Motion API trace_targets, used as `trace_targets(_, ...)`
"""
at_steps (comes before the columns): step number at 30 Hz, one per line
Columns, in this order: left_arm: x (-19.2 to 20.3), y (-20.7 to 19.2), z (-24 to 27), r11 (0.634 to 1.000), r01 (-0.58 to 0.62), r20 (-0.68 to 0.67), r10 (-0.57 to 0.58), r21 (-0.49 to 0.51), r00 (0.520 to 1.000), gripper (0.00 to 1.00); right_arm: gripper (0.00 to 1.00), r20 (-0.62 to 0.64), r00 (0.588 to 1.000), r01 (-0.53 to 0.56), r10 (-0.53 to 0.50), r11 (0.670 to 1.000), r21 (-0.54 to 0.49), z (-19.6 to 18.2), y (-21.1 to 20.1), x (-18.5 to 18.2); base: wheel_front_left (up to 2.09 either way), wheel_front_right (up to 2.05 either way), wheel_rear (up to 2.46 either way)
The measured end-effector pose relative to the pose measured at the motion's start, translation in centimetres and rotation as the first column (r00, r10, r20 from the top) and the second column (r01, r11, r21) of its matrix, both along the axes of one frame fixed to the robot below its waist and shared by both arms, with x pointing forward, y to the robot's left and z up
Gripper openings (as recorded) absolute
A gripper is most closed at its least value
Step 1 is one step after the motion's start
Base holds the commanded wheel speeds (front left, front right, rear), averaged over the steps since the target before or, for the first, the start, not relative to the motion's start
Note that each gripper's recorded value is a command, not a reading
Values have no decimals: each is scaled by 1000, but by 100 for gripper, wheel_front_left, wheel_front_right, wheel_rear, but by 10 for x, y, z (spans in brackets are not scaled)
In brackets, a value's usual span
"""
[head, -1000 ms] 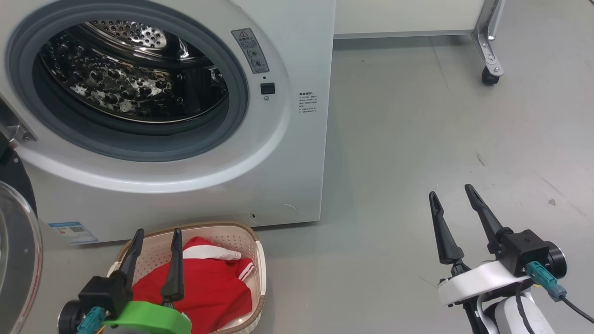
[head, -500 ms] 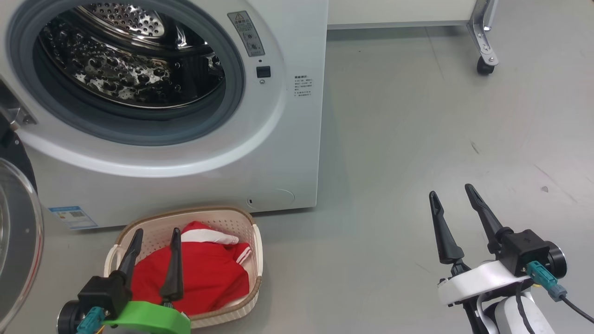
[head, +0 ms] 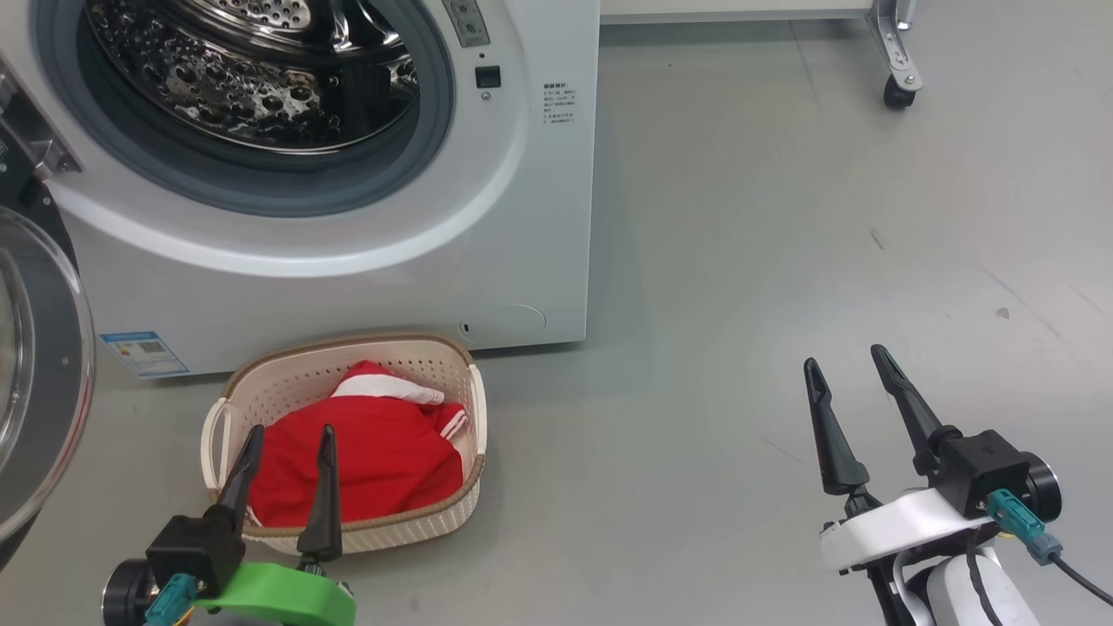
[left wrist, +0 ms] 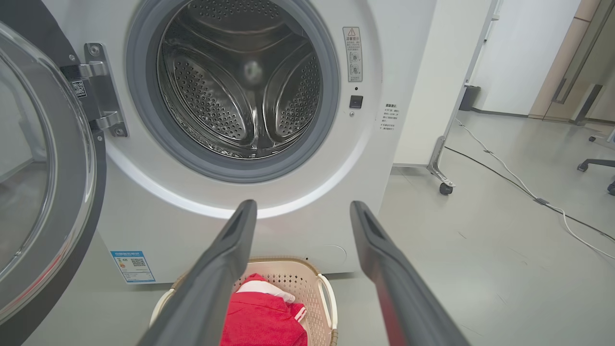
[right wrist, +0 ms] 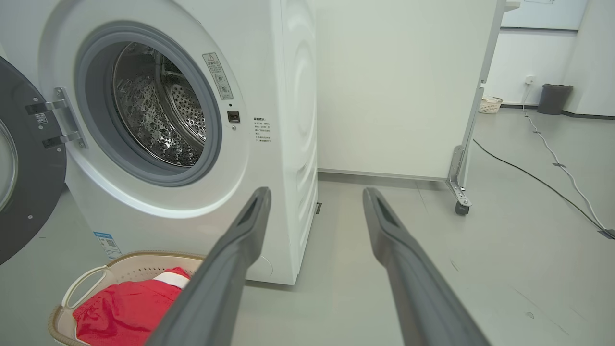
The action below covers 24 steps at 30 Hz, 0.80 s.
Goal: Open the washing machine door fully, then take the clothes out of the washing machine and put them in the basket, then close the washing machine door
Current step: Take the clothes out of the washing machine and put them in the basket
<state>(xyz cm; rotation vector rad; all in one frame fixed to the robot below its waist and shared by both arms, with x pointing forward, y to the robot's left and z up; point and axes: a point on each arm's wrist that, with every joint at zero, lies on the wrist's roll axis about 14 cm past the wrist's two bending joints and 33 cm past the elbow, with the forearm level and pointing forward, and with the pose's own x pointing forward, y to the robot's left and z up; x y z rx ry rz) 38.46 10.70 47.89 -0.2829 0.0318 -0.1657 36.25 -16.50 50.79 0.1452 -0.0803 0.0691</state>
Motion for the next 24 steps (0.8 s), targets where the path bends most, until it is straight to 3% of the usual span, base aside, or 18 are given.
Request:
trace_targets(12, 0, 1, -2, 1000, -3, -5, 3, 3, 1000, 100, 100, -3, 1000, -4, 4, 1000, 0, -1, 1, 2, -75, 75, 0)
trace_targets(24, 0, 1, 0, 1000, -1, 2, 1, 7, 1000, 100, 100, 0, 1000, -8, 8, 1000, 0, 0, 3, 1, -24, 24, 0)
